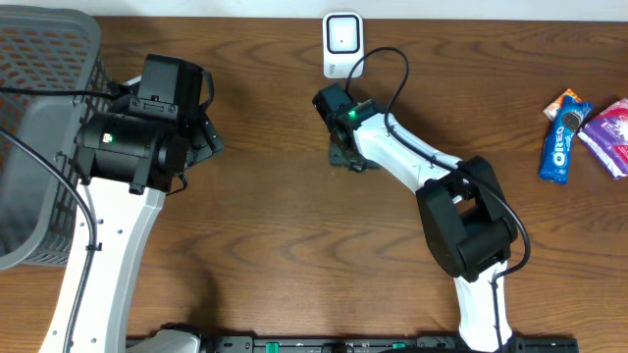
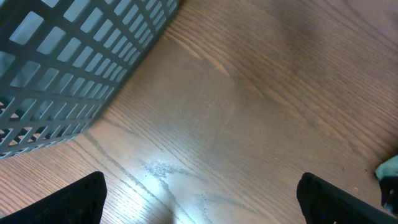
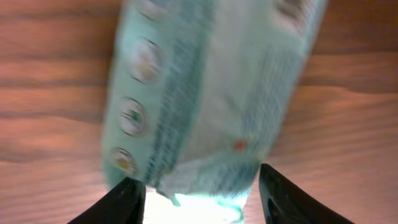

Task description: Scan the item barcode

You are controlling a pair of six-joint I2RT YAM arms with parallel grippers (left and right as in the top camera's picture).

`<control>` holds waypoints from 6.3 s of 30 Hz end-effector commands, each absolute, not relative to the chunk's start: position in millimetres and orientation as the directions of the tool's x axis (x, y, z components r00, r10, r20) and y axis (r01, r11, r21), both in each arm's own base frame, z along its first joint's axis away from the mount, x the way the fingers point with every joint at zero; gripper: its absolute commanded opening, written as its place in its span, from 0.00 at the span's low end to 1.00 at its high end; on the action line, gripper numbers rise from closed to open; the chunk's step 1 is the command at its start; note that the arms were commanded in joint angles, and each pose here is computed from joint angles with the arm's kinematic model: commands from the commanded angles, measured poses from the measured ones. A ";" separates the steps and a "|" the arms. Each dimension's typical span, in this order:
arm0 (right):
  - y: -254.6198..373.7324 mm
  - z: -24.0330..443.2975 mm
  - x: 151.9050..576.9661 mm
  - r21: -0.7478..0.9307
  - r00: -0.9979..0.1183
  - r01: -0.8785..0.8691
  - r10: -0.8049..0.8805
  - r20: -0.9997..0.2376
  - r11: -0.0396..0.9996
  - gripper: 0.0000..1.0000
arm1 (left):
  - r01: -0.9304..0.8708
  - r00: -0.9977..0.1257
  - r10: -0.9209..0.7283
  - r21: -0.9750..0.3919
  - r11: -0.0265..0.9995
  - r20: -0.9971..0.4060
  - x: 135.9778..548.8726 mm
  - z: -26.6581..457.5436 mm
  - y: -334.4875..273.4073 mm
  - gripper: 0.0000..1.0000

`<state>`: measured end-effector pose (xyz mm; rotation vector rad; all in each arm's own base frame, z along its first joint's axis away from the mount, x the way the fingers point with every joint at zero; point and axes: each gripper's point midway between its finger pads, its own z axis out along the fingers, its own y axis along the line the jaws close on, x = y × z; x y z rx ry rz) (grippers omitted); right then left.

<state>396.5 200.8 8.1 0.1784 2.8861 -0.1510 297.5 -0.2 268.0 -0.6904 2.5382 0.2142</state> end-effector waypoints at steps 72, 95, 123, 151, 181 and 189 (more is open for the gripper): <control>250.5 120.0 459.3 0.702 -0.975 -0.121 0.049 -0.217 0.701 0.01 | -0.513 -0.747 -0.423 0.039 0.858 -0.514 298.4 270.3 3.9 0.98; 223.3 47.2 465.7 -0.184 -0.827 0.063 -0.052 -0.560 0.981 0.63 | -0.513 -0.747 -0.423 0.039 0.858 -0.513 298.3 270.2 3.9 0.98; 264.5 67.2 445.0 0.242 -0.925 -0.068 0.030 -0.379 0.968 0.01 | -0.513 -0.747 -0.423 0.039 0.858 -0.513 298.3 270.2 3.9 0.98; 192.7 16.7 395.6 0.825 -0.955 0.289 0.200 0.218 0.485 0.24 | -0.513 -0.747 -0.423 0.039 0.858 -0.513 298.3 270.2 3.9 0.98; 173.8 26.3 416.1 0.640 -0.989 -0.027 0.075 -0.131 0.768 0.75 | -0.513 -0.747 -0.423 0.039 0.858 -0.513 298.3 270.2 3.9 0.98; 177.4 20.8 406.2 0.655 -0.993 0.002 0.077 -0.086 0.755 0.64 | -0.513 -0.747 -0.423 0.039 0.858 -0.513 298.3 270.2 3.9 0.98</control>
